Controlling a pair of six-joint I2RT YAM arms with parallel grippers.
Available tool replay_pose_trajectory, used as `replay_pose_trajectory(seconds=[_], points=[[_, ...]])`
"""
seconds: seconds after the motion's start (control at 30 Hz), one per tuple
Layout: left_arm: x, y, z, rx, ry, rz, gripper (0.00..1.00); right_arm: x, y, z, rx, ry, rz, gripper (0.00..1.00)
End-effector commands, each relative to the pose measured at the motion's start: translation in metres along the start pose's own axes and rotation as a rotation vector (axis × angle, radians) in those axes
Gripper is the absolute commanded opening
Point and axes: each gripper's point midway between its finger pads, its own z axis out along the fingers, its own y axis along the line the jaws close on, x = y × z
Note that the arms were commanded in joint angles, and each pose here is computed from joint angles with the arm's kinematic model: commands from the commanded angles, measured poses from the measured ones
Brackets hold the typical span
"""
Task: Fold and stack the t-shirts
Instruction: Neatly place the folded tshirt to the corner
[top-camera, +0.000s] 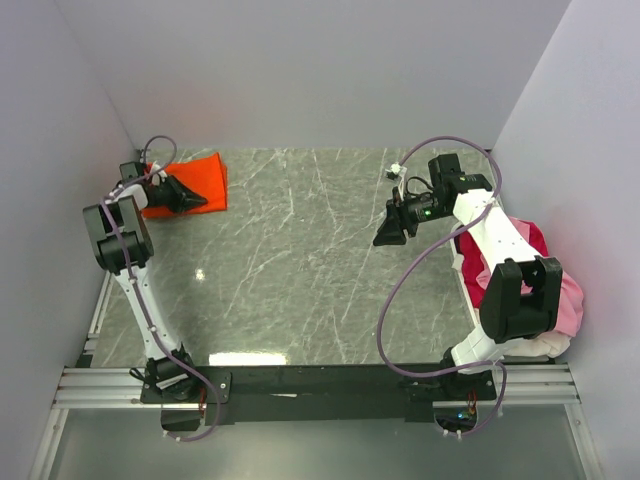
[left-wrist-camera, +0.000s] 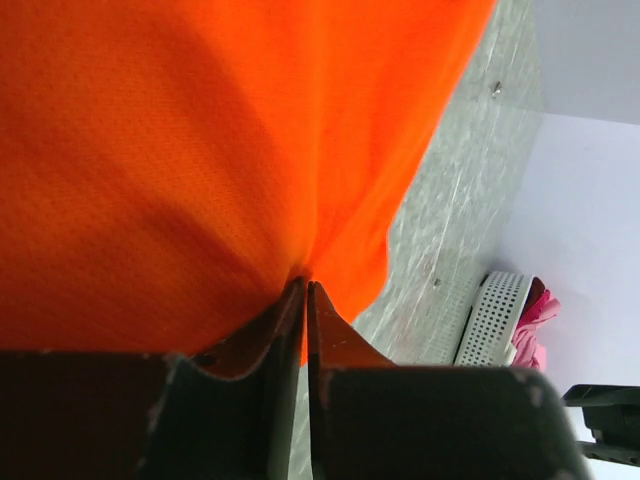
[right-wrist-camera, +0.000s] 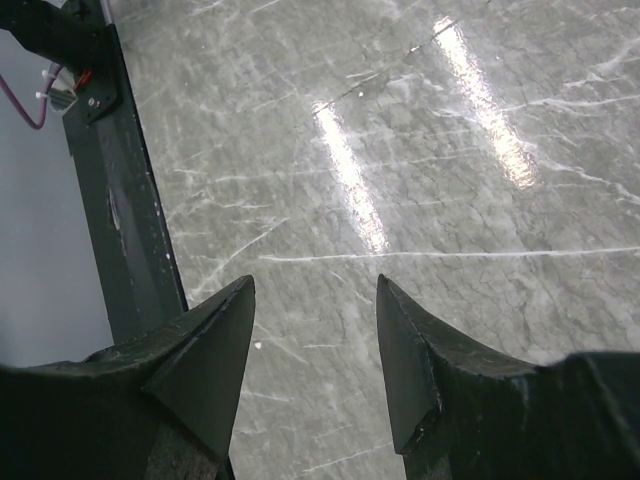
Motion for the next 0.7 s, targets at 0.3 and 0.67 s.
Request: replay_pose_trajectory(seconds=[0.3, 0.67], points=[[-0.040, -0.102, -0.059, 0.138, -0.135, 0.241, 0.34, -0.020, 0.006, -0.011, 0.014, -0.042, -0.063, 0.59], [-0.015, -0.182, -0.190, -0.218, -0.623, 0.517, 0.81, -0.031, -0.042, -0.052, 0.479, -0.077, -0.153, 0.70]])
